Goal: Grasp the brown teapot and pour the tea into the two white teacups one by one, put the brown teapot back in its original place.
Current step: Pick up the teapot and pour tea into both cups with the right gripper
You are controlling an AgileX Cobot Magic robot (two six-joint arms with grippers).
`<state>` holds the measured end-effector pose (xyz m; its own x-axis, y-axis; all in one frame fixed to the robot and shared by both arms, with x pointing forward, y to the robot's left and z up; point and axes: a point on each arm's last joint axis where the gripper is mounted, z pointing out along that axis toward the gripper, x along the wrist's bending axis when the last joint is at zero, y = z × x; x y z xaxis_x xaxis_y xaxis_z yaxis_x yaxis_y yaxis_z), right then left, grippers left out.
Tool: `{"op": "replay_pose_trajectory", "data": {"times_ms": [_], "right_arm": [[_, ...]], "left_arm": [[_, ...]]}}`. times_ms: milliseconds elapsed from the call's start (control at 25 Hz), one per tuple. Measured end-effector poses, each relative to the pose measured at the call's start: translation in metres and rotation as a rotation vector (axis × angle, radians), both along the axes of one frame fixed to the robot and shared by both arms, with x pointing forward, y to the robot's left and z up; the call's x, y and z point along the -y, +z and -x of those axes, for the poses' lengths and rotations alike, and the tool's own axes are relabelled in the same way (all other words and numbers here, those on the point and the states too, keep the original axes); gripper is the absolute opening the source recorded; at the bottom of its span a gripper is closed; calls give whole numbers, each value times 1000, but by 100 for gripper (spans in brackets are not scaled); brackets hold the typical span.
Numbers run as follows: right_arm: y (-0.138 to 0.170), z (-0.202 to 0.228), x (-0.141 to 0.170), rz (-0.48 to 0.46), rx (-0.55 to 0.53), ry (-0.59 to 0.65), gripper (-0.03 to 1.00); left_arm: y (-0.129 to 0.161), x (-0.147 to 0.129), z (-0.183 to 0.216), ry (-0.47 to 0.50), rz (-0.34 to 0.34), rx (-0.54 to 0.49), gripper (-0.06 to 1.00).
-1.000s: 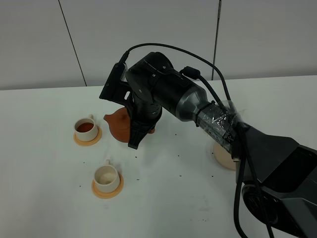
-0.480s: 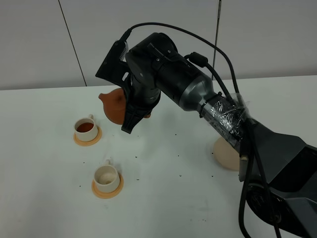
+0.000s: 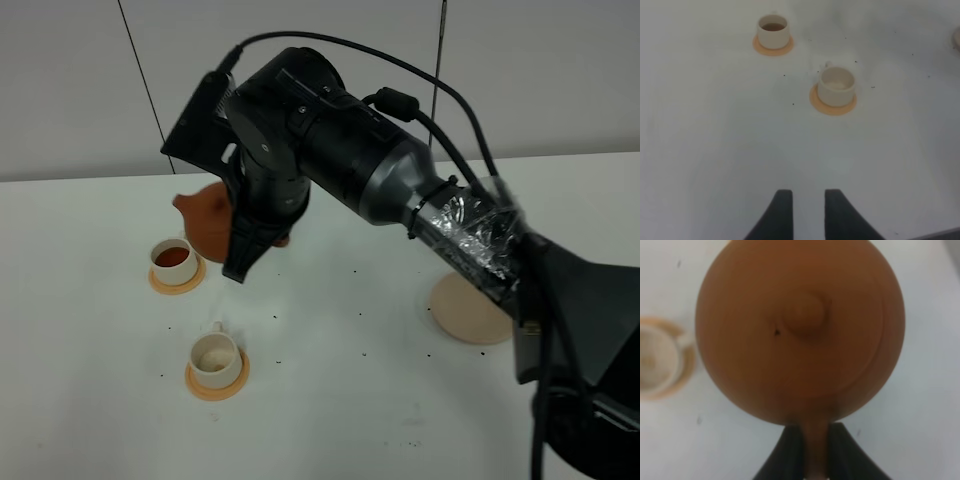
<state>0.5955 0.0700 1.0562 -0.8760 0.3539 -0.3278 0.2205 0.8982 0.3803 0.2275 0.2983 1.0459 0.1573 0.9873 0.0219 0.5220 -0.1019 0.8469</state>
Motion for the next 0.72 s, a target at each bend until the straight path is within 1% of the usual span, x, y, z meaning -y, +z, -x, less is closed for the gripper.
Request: {"op": "replay_pose_trajectory", "data": {"times_ms": [240, 480, 600, 720], "right_arm": [[-8, 17, 20, 67, -90, -52, 9], [-26, 38, 33, 111, -212, -58, 9], [-31, 51, 36, 118, -208, -54, 9], [-37, 65, 40, 68, -179, -52, 9]], "left_arm": [[0, 0, 0, 0, 0, 0, 23], [0, 0, 0, 0, 0, 0, 23], [0, 0, 0, 0, 0, 0, 23], [0, 0, 0, 0, 0, 0, 23]]}}
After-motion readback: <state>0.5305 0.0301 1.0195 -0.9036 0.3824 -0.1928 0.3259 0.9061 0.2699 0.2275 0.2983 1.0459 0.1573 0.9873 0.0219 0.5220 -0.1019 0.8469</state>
